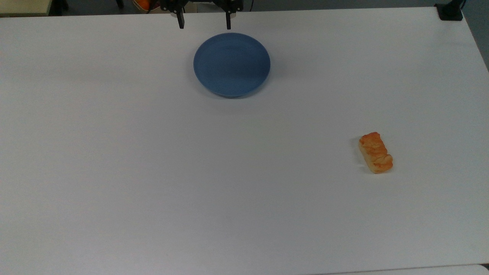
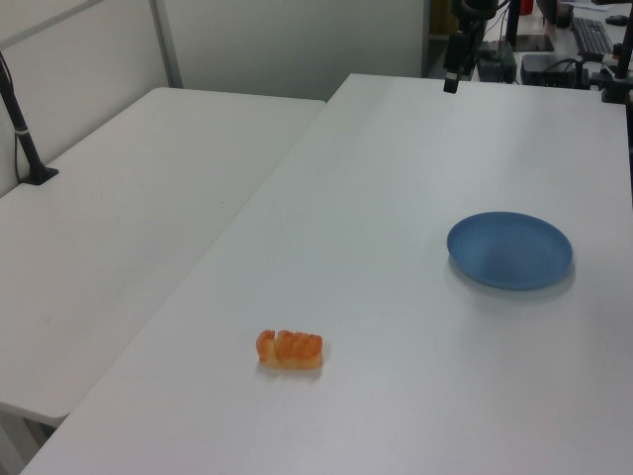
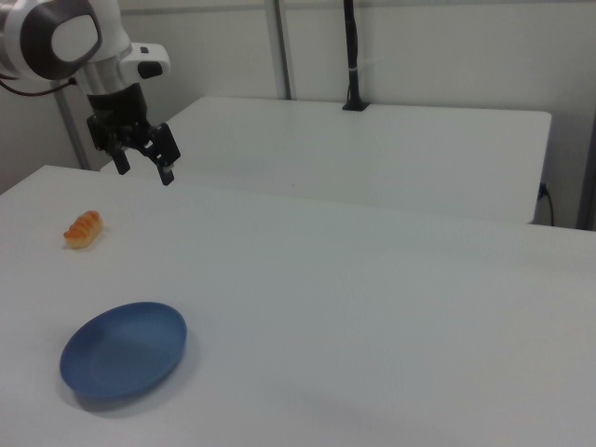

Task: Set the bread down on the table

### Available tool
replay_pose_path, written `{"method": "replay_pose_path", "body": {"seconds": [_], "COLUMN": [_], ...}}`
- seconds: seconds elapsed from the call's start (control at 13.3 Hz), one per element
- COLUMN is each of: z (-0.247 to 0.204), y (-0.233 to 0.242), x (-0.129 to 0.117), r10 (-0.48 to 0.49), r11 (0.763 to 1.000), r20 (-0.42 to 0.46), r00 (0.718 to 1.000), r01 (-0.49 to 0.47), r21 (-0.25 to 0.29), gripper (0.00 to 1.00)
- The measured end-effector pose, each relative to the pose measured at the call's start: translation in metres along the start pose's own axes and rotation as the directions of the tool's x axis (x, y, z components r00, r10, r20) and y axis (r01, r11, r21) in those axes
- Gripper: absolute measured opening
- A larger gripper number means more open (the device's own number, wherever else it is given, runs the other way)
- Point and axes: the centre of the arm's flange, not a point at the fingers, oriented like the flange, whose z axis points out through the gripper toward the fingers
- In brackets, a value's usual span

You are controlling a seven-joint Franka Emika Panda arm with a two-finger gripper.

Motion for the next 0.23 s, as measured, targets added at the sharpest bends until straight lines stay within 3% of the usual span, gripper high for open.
{"method": "replay_pose_path", "body": {"seconds": [0.23], "z": [0.0001], "y": [-0.0072], "x": [-0.0018], "r10": [-0.013], "r11": [1.000], "r20": [0.009], "r00": [1.000], "r01": [0.013], "r21": [0.001], "gripper": [1.00]}}
